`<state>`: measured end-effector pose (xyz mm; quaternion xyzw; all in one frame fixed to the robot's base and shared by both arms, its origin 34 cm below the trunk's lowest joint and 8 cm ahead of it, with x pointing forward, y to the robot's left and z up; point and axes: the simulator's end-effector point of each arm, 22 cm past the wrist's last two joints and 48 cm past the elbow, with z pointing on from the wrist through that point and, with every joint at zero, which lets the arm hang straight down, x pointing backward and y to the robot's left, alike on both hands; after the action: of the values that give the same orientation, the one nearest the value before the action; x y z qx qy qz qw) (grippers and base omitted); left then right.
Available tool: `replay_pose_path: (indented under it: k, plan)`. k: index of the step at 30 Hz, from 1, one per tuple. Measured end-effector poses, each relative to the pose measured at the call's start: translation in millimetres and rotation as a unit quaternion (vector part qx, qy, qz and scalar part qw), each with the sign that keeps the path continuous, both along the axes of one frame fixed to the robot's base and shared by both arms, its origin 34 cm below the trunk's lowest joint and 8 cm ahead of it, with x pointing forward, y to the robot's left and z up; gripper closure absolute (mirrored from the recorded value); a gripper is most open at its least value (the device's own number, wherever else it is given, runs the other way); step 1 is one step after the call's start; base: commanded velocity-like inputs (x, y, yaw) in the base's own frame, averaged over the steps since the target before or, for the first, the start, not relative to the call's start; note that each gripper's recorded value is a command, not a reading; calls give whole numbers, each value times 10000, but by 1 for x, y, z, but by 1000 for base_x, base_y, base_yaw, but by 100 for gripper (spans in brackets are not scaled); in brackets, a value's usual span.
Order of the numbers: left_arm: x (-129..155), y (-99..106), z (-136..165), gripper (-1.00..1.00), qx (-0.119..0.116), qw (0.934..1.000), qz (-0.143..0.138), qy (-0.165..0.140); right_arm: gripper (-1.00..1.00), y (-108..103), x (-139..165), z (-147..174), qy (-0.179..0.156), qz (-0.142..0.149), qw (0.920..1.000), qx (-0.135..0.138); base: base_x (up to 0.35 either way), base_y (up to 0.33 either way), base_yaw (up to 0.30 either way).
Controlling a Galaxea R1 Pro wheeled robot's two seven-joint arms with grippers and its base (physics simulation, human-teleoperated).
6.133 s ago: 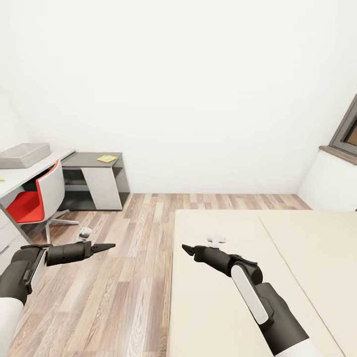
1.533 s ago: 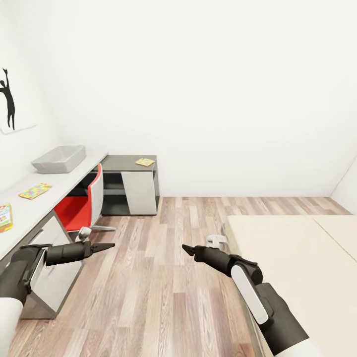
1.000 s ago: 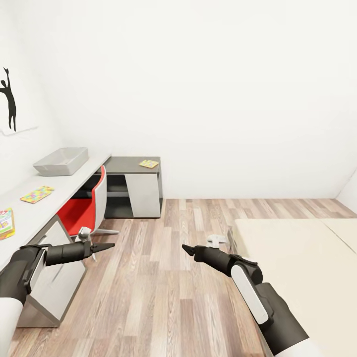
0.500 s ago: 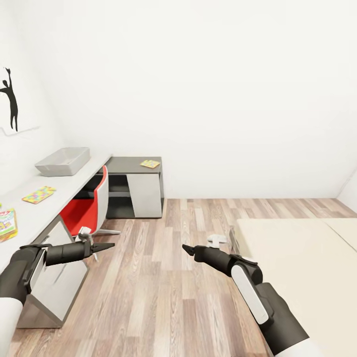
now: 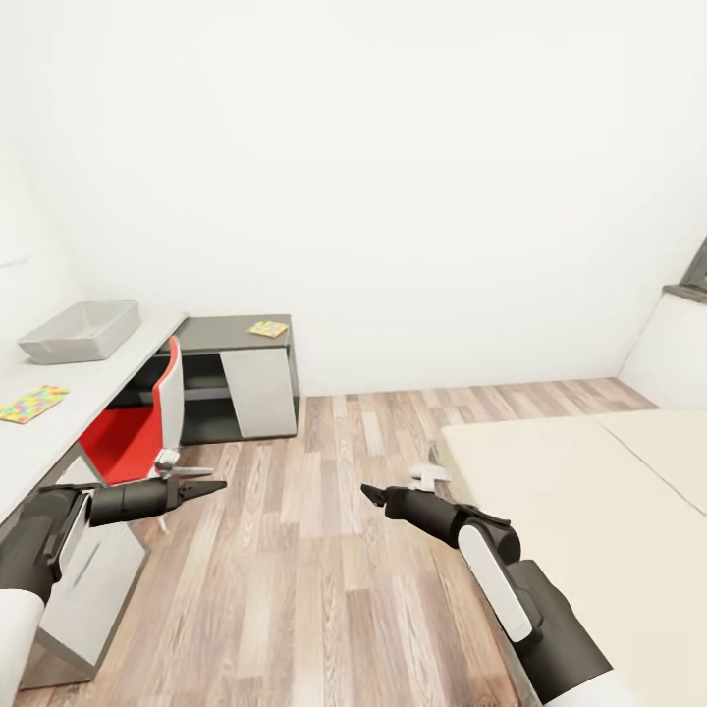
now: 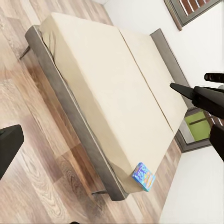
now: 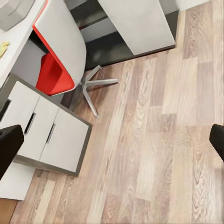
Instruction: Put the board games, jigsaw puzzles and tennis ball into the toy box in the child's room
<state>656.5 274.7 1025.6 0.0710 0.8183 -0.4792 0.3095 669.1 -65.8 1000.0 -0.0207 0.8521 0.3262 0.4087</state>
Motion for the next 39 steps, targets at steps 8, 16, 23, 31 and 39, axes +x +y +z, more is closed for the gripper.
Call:
replay_pose_path:
  k: [8, 16, 23, 31, 39]
  plan:
    - [0, 1, 3, -100, 2, 10000, 2, -29, -100, 0, 0, 2, -13, -7, 10000, -2, -4, 1, -256]
    - [0, 1, 7, -100, 5, 10000, 5, -62, -100, -2, 3, 7, -122, -66, 9999, 28, 0, 0, -257]
    - [-1, 2, 11, -100, -1, 10000, 7, -96, -100, -3, 8, 18, -332, -146, 9993, 123, 0, 0, -257]
    - [-1, 2, 15, -100, -3, 9999, 8, -133, -100, -4, 9, 22, -379, -167, 9991, 128, 0, 0, -235]
    - [-1, 2, 19, -100, 2, 9998, 12, -173, -100, -4, 9, 25, -414, -176, 9989, 127, 0, 0, -219]
